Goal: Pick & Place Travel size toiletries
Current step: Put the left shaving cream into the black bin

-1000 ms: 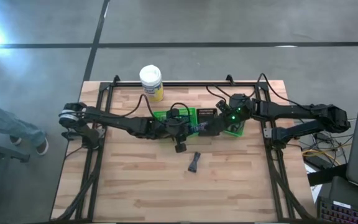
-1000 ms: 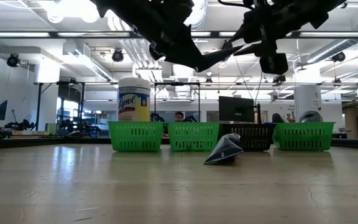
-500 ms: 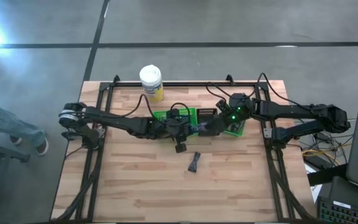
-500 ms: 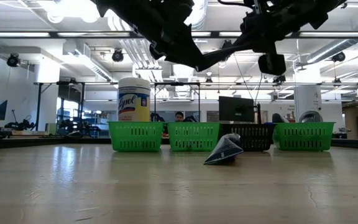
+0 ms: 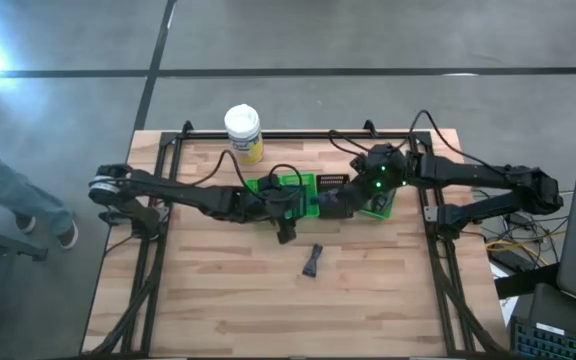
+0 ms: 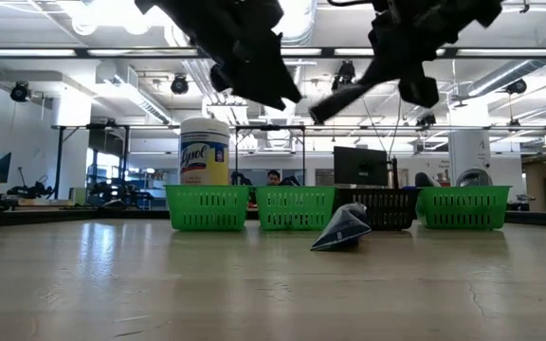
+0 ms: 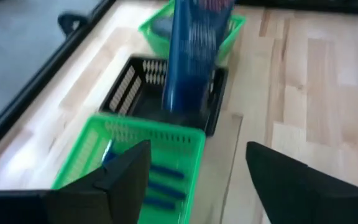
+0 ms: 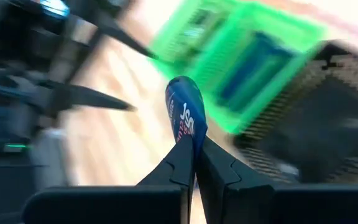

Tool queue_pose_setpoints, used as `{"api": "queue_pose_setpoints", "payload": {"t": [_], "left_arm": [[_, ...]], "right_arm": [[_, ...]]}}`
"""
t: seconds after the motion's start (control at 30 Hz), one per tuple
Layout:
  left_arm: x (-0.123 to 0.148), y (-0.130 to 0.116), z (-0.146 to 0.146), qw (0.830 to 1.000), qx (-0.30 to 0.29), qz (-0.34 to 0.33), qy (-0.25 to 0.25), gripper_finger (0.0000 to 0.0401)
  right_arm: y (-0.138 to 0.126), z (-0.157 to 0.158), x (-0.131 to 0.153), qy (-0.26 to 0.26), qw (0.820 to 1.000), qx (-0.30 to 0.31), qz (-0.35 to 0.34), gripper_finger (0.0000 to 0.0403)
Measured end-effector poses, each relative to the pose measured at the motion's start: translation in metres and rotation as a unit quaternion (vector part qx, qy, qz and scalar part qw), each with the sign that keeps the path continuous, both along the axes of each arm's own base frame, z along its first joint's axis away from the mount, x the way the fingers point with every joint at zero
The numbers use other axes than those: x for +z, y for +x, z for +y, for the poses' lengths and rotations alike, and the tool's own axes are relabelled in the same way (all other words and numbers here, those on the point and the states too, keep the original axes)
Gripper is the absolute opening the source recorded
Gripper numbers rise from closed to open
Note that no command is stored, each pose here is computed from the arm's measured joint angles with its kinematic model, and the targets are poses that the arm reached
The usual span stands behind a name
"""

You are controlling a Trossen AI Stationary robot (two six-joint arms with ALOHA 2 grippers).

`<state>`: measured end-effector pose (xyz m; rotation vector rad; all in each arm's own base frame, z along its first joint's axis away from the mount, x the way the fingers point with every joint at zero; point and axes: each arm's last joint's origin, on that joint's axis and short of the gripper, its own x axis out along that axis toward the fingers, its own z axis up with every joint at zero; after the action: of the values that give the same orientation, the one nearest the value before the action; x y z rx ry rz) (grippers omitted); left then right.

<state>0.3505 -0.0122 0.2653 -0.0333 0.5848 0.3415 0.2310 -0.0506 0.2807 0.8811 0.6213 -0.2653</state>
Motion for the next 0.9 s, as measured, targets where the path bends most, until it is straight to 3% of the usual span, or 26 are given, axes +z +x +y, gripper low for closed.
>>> {"api": "queue_pose_setpoints", "payload": {"t": [0.13, 0.33, 0.73, 0.9], "left_arm": [[0.005, -0.011, 0.0, 0.999, 0.02, 0.013, -0.026, 0.0283], [0.017, -0.02, 0.001, 0.997, 0.058, -0.011, -0.052, 0.0282], [0.026, -0.041, 0.0, 0.991, 0.101, 0.005, -0.083, 0.0282], [0.027, -0.045, -0.001, 0.991, 0.109, 0.009, -0.079, 0.0282]], "right_arm": [[-0.005, -0.006, 0.017, -0.068, 0.993, -0.009, 0.094, 0.0008], [0.014, -0.036, 0.017, -0.091, 0.97, 0.02, 0.225, 0.0008], [0.075, -0.076, 0.003, -0.117, 0.909, 0.155, 0.368, 0.0008], [0.087, -0.082, -0.013, -0.122, 0.898, 0.166, 0.388, 0.0008]]}}
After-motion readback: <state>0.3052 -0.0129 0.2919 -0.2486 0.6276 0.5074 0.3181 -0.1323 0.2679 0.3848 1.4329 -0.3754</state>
